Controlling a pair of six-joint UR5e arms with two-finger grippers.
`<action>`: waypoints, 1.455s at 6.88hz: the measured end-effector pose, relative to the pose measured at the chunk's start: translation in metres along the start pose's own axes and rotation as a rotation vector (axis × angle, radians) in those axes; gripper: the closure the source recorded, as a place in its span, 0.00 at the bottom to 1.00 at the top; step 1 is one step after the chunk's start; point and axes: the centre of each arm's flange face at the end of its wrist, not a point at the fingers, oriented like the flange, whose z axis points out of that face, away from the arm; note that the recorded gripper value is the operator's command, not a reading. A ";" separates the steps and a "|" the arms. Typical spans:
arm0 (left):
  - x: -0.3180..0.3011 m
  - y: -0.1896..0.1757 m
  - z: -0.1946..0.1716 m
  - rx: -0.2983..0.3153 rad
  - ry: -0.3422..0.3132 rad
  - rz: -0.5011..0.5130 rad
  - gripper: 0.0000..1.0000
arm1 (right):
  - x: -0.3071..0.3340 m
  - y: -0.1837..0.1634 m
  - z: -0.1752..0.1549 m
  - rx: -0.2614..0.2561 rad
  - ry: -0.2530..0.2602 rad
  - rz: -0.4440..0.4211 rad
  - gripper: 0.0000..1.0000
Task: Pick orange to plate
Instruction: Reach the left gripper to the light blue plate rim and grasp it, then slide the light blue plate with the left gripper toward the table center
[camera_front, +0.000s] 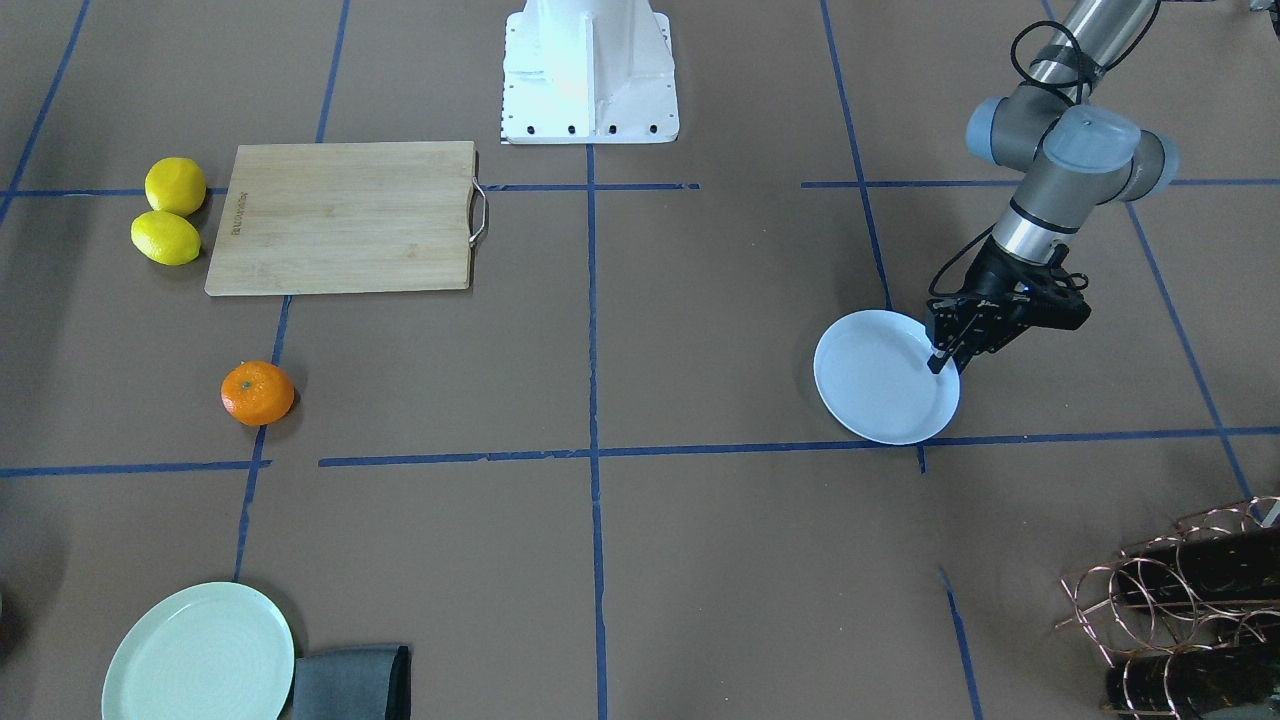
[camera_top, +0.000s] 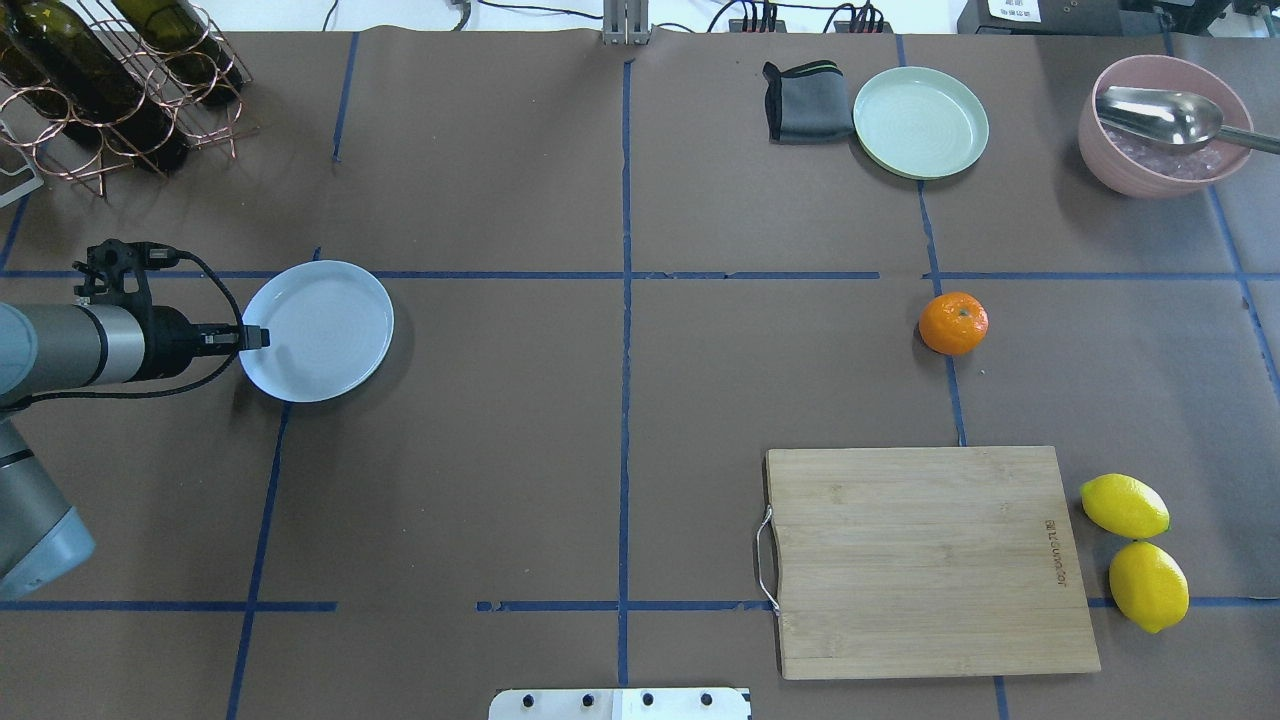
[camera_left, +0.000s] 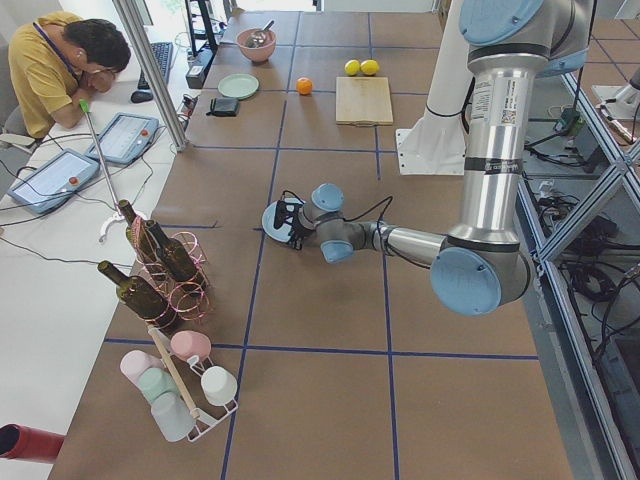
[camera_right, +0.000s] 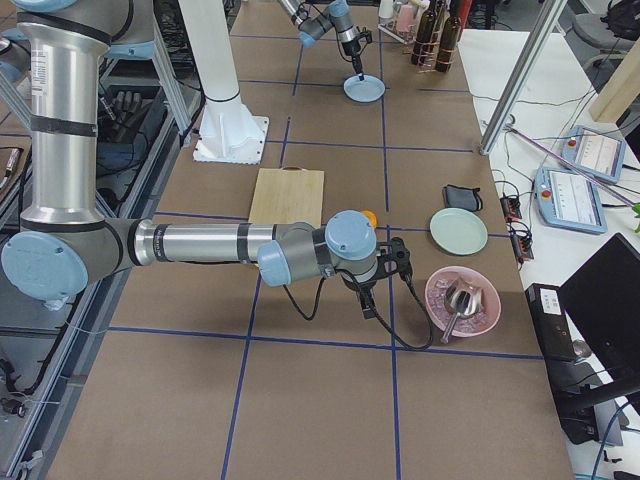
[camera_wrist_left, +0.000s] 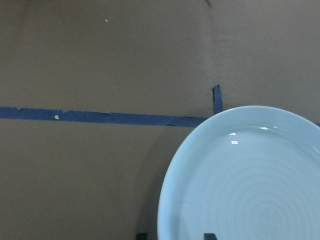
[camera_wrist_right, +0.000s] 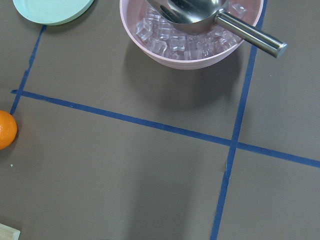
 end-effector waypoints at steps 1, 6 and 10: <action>-0.002 0.000 0.004 -0.001 -0.006 0.000 1.00 | 0.001 0.000 0.000 -0.001 0.000 0.001 0.00; 0.097 -0.035 -0.011 -0.015 0.069 -0.002 1.00 | 0.002 0.002 0.001 -0.003 0.000 0.004 0.00; 0.309 -0.022 0.029 -0.072 0.071 -0.214 1.00 | 0.004 0.006 0.003 -0.008 0.000 0.008 0.00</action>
